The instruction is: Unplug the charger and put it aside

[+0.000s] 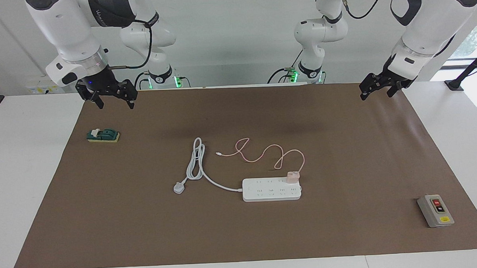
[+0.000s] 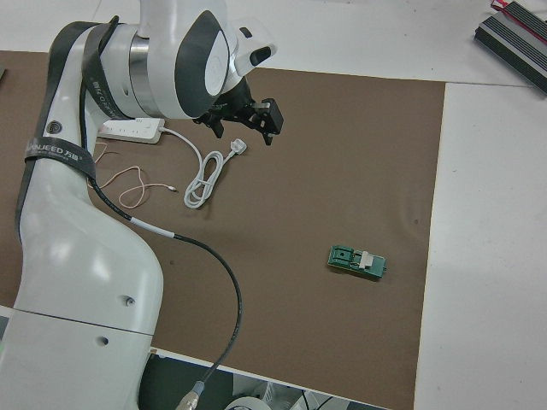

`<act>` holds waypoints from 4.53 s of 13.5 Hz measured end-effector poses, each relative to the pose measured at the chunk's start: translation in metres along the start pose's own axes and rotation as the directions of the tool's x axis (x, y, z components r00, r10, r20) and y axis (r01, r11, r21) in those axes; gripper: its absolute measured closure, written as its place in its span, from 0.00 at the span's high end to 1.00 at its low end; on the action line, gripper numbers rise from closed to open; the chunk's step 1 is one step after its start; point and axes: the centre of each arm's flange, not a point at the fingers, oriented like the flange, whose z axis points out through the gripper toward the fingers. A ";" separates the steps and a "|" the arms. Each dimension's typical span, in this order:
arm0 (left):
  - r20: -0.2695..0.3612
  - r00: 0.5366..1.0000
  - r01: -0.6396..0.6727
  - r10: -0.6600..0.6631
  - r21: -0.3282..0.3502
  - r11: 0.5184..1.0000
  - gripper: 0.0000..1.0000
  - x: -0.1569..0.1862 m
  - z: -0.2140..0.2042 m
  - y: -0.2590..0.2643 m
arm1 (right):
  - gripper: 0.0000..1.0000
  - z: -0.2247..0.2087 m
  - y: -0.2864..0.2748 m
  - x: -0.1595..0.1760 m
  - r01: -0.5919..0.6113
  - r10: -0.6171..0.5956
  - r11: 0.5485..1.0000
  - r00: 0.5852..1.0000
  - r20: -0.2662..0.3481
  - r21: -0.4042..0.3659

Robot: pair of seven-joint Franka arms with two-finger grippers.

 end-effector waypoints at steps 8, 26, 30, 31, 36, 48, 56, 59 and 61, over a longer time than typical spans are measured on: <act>-0.041 0.999 -0.005 0.005 -0.002 1.000 1.00 0.002 -0.005 0.003 | 1.00 0.000 0.000 0.000 0.000 0.000 1.000 1.000 0.000 0.000; 0.026 0.411 0.909 -0.911 -0.081 0.408 1.00 0.032 0.066 0.047 | 1.00 -0.002 -0.002 0.002 -0.403 0.403 0.915 0.915 -0.016 0.009; 0.069 0.177 0.983 -0.982 -0.066 0.172 1.00 0.081 0.109 0.066 | 1.00 -0.002 -0.004 0.002 -0.513 0.513 0.859 0.858 -0.015 0.010; 0.072 0.145 0.987 -0.987 -0.079 0.139 1.00 0.092 0.117 0.072 | 1.00 -0.002 -0.004 0.002 -0.523 0.524 0.852 0.852 -0.015 0.011; 0.085 0.073 0.987 -0.994 -0.146 0.060 1.00 0.126 0.163 0.101 | 1.00 0.000 -0.006 0.001 -0.702 0.702 0.713 0.712 -0.010 0.011; 0.073 0.093 0.983 -0.993 -0.166 0.080 1.00 0.129 0.244 0.198 | 1.00 0.036 -0.086 0.011 -0.938 0.910 0.331 0.346 0.229 0.103; 0.070 0.077 0.984 -0.995 -0.167 0.064 1.00 0.121 0.258 0.224 | 1.00 0.091 -0.194 0.076 -0.996 0.945 0.001 0.030 0.327 0.089; 0.072 0.091 0.980 -0.993 -0.181 0.077 1.00 0.118 0.257 0.234 | 1.00 0.121 -0.227 0.083 -0.995 0.942 -0.010 0.025 0.336 0.103; 0.072 0.092 0.980 -0.993 -0.182 0.077 1.00 0.118 0.258 0.236 | 1.00 0.154 -0.242 0.091 -0.996 0.943 -0.004 0.027 0.333 0.094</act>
